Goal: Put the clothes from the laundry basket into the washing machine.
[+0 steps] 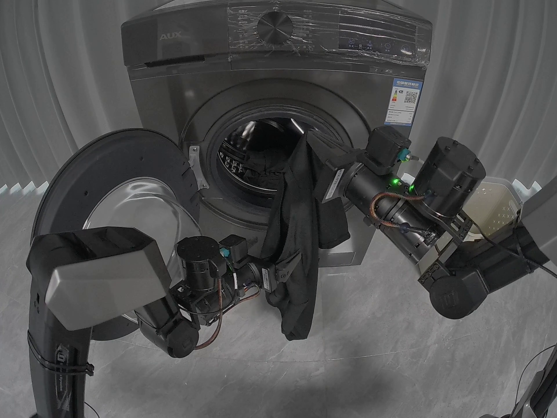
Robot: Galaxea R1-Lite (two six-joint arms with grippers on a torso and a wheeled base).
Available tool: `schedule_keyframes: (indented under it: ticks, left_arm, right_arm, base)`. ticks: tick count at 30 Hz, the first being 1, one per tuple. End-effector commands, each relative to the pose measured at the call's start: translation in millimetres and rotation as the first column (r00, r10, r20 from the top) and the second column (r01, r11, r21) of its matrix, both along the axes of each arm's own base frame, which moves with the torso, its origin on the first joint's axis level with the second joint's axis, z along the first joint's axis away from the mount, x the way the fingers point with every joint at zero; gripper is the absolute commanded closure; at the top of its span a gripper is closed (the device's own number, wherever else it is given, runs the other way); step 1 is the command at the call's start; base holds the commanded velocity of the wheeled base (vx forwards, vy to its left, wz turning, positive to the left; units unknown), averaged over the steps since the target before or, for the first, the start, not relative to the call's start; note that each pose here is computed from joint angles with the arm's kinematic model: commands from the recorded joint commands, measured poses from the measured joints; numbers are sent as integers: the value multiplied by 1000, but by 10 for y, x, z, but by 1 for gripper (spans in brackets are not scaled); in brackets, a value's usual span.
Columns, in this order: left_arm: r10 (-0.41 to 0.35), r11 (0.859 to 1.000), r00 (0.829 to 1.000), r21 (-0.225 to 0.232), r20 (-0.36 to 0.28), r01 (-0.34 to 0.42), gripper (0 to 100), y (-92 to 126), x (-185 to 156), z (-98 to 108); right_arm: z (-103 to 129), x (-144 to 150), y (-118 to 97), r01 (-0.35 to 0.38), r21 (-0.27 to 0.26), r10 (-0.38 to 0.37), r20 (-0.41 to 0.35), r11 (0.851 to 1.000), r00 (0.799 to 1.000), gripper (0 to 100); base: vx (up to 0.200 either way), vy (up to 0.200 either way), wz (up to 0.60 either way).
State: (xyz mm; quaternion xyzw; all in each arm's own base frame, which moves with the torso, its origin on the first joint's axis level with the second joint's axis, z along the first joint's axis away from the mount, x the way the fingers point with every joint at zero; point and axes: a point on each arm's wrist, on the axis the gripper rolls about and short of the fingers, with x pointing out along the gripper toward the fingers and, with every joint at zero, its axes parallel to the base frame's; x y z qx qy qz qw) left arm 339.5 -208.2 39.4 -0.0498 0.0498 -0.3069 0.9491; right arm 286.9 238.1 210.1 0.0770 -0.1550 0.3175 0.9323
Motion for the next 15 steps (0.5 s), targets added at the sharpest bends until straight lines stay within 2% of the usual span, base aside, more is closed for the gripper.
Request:
schedule_keyframes:
  ticks: [1, 14, 15]
  left_arm:
    - [16, 1000, 1000, 11, -13, -16, 0, 10, 109, -103]
    - [6, 1000, 1000, 5, -2, -6, 0, -112, 327, -129]
    - [5, 1000, 1000, 5, -2, -5, 100, -119, 326, -132]
  right_arm:
    - [-1, -31, 23, -10, 0, 10, 0, 1000, 1000, 100]
    - [24, -121, 73, -40, 13, 40, 2, 999, 999, 100]
    - [24, -121, 73, -40, 14, 40, 1, 999, 999, 100]
  base:
    - [0, 0, 0]
    - [0, 0, 0]
    - [0, 0, 0]
